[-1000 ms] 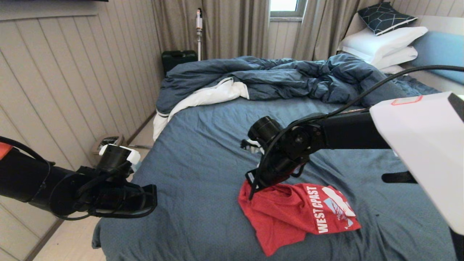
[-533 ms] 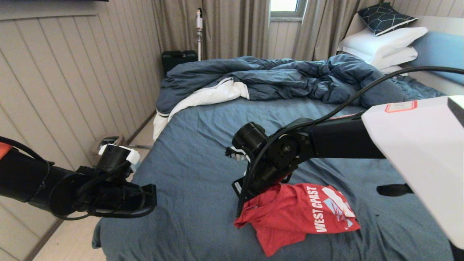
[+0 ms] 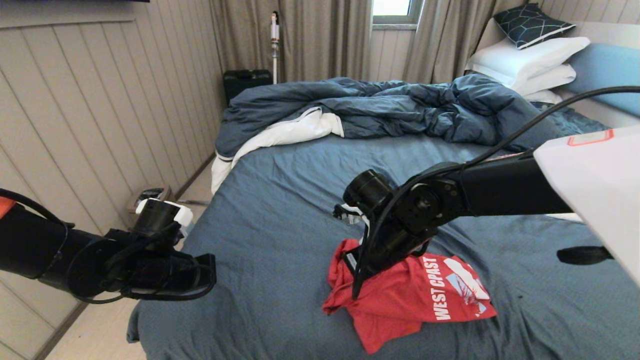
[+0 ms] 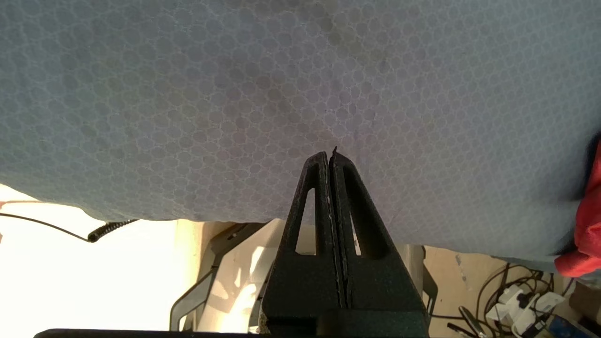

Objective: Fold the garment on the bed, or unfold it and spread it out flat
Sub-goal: Fold the red T-shirt

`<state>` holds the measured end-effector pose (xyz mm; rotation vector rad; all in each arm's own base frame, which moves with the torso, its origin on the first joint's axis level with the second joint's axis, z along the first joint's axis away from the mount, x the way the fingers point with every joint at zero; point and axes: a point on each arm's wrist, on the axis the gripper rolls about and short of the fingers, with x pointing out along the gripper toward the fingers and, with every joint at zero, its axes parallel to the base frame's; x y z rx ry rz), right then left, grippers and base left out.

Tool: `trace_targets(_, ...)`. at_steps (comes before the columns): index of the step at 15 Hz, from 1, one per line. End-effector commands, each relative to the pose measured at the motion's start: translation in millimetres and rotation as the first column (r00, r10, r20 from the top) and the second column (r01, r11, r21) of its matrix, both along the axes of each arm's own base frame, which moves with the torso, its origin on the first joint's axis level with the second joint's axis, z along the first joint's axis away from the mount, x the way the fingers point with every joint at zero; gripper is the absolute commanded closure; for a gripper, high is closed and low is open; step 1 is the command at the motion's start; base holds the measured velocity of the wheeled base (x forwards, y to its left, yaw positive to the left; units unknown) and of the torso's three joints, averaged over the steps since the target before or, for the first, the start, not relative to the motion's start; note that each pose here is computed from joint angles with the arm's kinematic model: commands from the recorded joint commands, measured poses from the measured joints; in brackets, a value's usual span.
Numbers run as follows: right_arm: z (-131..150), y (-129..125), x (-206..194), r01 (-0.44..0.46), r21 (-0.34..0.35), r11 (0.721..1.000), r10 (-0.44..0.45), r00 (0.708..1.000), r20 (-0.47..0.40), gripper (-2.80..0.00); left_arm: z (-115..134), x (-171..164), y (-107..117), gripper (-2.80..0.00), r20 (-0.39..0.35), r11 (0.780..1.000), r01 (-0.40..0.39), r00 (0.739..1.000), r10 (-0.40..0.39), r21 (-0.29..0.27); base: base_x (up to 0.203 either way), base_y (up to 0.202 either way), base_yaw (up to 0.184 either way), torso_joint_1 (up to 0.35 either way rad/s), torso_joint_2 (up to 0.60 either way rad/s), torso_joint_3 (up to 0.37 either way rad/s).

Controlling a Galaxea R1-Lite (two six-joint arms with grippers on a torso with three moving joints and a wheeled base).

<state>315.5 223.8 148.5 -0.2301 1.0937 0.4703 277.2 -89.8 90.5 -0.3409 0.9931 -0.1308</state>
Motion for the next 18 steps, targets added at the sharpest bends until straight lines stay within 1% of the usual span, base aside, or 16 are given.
trace_targets(1, 1.5, -9.5, -1.1, 0.020, -0.004, 1.000, -0.020, 1.000, -0.008, 0.00, 0.2, 0.1, 0.0, 0.00, 0.001, 1.000, -0.002, 1.000, 0.002, -0.002, 0.000, 0.000, 0.000, 0.000, 0.00, 0.000)
trace_targets(6, -17.2, -12.2, -8.9, 0.011, -0.044, 0.999, -0.014, 0.997, -0.072, 0.00, 0.2, 0.1, -0.1, 0.00, 0.000, 1.000, -0.001, 1.000, 0.001, -0.004, 0.000, 0.000, 0.000, 0.000, 0.00, 0.000)
trace_targets(7, -20.8, -12.3, -9.3, 0.011, -0.044, 0.999, -0.014, 0.997, -0.071, 0.00, 0.1, 0.0, 0.0, 0.00, -0.001, 1.000, -0.001, 1.000, 0.001, -0.003, 0.000, 0.000, 0.000, 0.000, 0.00, 0.000)
trace_targets(9, -26.8, -10.0, -9.1, 0.006, -0.026, 1.000, -0.007, 0.999, -0.043, 0.00, -0.3, 0.2, -0.1, 0.00, -0.001, 1.000, -0.001, 1.000, 0.001, -0.003, 0.000, 0.000, 0.000, 0.000, 0.00, 0.000)
trace_targets(12, -27.1, -5.9, -7.8, -0.001, -0.017, 1.000, 0.001, 0.999, -0.032, 0.00, -1.1, 0.5, -0.2, 0.00, -0.004, 1.000, -0.001, 1.000, 0.001, -0.002, 0.000, 0.000, 0.000, 0.000, 0.00, 0.000)
trace_targets(18, -33.5, 18.2, -9.3, -0.054, -0.011, 0.998, 0.054, 0.998, -0.024, 0.00, -2.4, 0.9, -0.3, 0.00, -0.008, 1.000, -0.001, 1.000, 0.001, -0.001, 0.000, 0.000, 0.000, 0.000, 0.00, 0.000)
